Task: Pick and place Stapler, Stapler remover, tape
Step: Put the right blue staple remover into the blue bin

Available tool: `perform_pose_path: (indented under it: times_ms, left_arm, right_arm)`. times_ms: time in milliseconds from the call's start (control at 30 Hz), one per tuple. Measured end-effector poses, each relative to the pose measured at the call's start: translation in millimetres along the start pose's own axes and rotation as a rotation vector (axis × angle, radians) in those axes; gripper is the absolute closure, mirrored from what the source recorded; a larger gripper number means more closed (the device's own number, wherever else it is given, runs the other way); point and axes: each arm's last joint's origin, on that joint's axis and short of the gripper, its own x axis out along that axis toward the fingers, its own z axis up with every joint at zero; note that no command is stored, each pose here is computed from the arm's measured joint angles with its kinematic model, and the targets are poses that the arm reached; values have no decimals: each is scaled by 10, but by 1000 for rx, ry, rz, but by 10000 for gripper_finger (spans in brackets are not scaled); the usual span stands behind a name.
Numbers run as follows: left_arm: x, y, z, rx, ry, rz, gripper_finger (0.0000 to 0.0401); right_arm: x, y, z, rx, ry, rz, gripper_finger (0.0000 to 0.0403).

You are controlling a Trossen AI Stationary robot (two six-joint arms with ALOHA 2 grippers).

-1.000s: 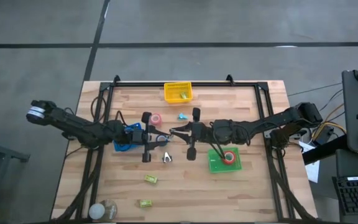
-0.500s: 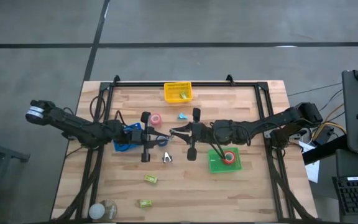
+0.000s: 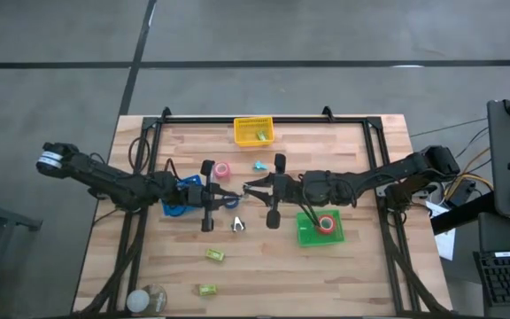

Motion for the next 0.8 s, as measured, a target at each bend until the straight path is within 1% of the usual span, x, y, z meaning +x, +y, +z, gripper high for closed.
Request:
perform_pose_path:
  times_ms: [233, 433, 467, 567, 633, 800]
  left_arm:
    - [-59, 20, 26, -55, 26, -7, 398]
    - [-151, 60, 77, -79, 58, 10, 398]
    - [-167, 68, 75, -82, 77, 27, 398]
    - [-238, 109, 82, -125, 134, 115, 398]
    - [-295, 145, 81, -139, 182, 198, 397]
    - [-464, 223, -5, -224, 347, 477, 397]
  right_arm:
    - [-4, 5, -47, -9, 47, 1, 283]
    - [-8, -24, -69, -58, 75, -79, 244]
    - [-9, -30, -69, -64, 77, -96, 239]
    - [-15, -48, -100, -93, 112, -160, 226]
    - [-19, -56, -124, -107, 136, -184, 220]
    - [-27, -62, -174, -87, 177, -202, 216]
